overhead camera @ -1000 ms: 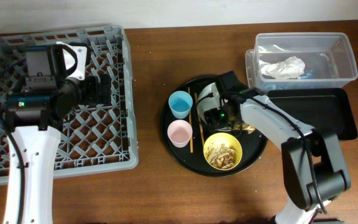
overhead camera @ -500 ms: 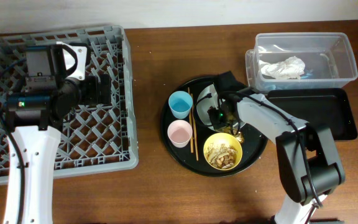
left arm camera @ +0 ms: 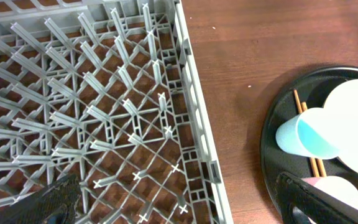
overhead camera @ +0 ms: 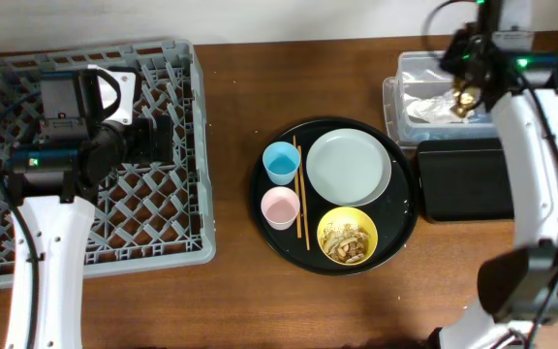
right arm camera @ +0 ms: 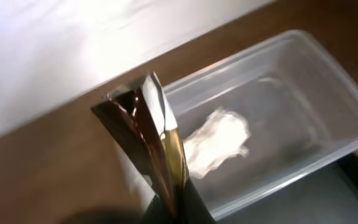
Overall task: Sort waste into correct bins and load items into the dishwasher rack
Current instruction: 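Drop the gold wrapper into the clear plastic bin, then grasp the yellow bowl rim with the right gripper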
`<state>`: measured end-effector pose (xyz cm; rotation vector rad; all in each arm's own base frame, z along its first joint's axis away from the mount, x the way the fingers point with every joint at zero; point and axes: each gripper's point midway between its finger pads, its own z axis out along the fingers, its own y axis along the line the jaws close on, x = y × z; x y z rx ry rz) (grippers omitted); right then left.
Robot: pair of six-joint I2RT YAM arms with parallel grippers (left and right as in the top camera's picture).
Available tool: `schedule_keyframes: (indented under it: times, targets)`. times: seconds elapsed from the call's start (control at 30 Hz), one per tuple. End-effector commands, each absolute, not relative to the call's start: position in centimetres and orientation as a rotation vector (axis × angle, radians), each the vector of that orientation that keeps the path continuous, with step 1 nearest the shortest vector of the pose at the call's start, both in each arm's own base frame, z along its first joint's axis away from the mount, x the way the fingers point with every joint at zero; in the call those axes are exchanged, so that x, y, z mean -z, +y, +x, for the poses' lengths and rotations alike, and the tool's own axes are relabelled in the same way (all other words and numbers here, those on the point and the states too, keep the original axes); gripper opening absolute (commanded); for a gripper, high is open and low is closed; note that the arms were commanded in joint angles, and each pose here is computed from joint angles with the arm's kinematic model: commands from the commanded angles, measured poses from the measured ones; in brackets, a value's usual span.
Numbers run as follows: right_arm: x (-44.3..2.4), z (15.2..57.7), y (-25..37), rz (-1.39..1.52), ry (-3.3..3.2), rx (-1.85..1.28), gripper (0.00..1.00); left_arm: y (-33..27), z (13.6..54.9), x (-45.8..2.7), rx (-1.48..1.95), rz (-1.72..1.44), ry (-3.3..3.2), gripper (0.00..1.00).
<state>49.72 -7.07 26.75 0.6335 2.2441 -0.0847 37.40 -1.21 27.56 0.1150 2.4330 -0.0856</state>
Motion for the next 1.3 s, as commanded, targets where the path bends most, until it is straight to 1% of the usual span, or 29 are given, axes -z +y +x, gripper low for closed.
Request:
schedule_keyframes:
  times: [0.0, 0.13, 0.17, 0.2, 0.23, 0.3, 0.33, 0.37, 0.43, 0.5, 0.53, 0.57, 0.63, 0.67, 0.7, 0.77, 0.83, 0.9, 0.93, 1.03, 1.07, 1.17, 1.27]
  targets:
    - [-21.6, 52.3, -10.7, 0.851, 2.201, 0.136, 0.04, -1.3, 37.7, -28.1, 0.087, 0.132, 2.420, 0.99]
    - [-16.7, 55.6, -11.7, 0.861, 2.198, 0.140, 0.04, -1.3, 37.7, -28.1, 0.087, 0.132, 2.420, 0.99]
    - [-16.0, 55.9, -11.7, 0.861, 2.200, 0.140, 0.07, -1.3, 37.7, -28.1, 0.087, 0.132, 2.420, 0.99]
    - [-15.8, 56.2, -11.7, 0.860, 2.198, 0.138, 0.26, -1.3, 37.7, -28.1, 0.087, 0.132, 2.420, 0.99]
    - [-15.8, 56.2, -11.7, 0.859, 2.196, 0.135, 0.39, -1.3, 37.7, -28.1, 0.087, 0.132, 2.420, 0.99]
    - [-17.0, 56.2, -11.7, 0.855, 2.174, 0.127, 0.47, -1.3, 37.7, -28.1, 0.087, 0.132, 2.420, 0.99]
    - [-17.7, 56.0, -11.7, 0.853, 2.164, 0.124, 0.49, -1.3, 37.7, -28.1, 0.087, 0.132, 2.420, 0.99]
    - [-19.0, 55.8, -11.6, 0.849, 2.146, 0.118, 0.51, -1.3, 37.7, -28.1, 0.087, 0.132, 2.420, 0.99]
    - [-22.4, 54.8, -11.5, 0.840, 2.101, 0.102, 0.59, -1.3, 37.7, -28.1, 0.087, 0.132, 2.420, 0.99]
    - [-26.5, 52.3, -10.1, 0.799, 2.103, 0.027, 0.75, -1.3, 37.7, -28.1, 0.087, 0.132, 2.420, 0.99]
    - [-28.2, 50.4, -8.8, 0.770, 2.132, -0.036, 0.89, -1.3, 37.7, -28.1, 0.087, 0.132, 2.420, 0.99]
    - [-29.4, 48.4, -7.6, 0.725, 2.178, -0.082, 0.97, -1.3, 37.7, -28.1, 0.087, 0.132, 2.420, 0.99]
    - [-31.4, 43.8, -4.5, 0.636, 2.276, -0.223, 0.99, -1.3, 37.7, -28.1, 0.088, 0.133, 2.420, 0.99]
    - [-31.7, 42.4, -3.1, 0.559, 2.319, -0.286, 0.99, -1.3, 37.7, -28.1, 0.087, 0.132, 2.420, 0.99]
    - [-31.8, 40.2, -0.9, 0.477, 2.390, -0.395, 1.00, -1.3, 37.7, -28.1, 0.087, 0.132, 2.420, 0.99]
    - [-31.2, 37.7, 0.8, 0.437, 2.483, -0.468, 0.95, -1.3, 37.7, -28.1, 0.087, 0.132, 2.420, 0.99]
    - [-29.2, 34.3, 2.7, 0.357, 2.654, -0.469, 0.90, -1.3, 37.7, -28.1, 0.087, 0.132, 2.420, 0.99]
    - [-28.3, 32.6, 4.5, 0.266, 2.746, -0.464, 0.86, -1.3, 37.7, -28.1, 0.087, 0.132, 2.420, 0.99]
    - [-27.9, 32.0, 5.0, 0.242, 2.777, -0.439, 0.86, -1.3, 37.7, -28.1, 0.087, 0.132, 2.420, 0.99]
    - [-26.2, 30.1, 9.1, 0.041, 2.872, -0.369, 0.84, -1.3, 37.7, -28.1, 0.087, 0.132, 2.420, 0.99]
    - [-25.0, 29.3, 10.9, -0.044, 2.906, -0.370, 0.82, -1.3, 37.7, -28.1, 0.087, 0.132, 2.420, 0.99]
    - [-20.0, 27.9, 13.1, -0.024, 2.995, -0.235, 0.81, -1.3, 37.7, -28.1, 0.087, 0.132, 2.421, 0.99]
    - [-14.0, 26.1, 14.9, -0.014, 3.069, -0.211, 0.80, -1.3, 37.7, -28.1, 0.087, 0.133, 2.421, 0.99]
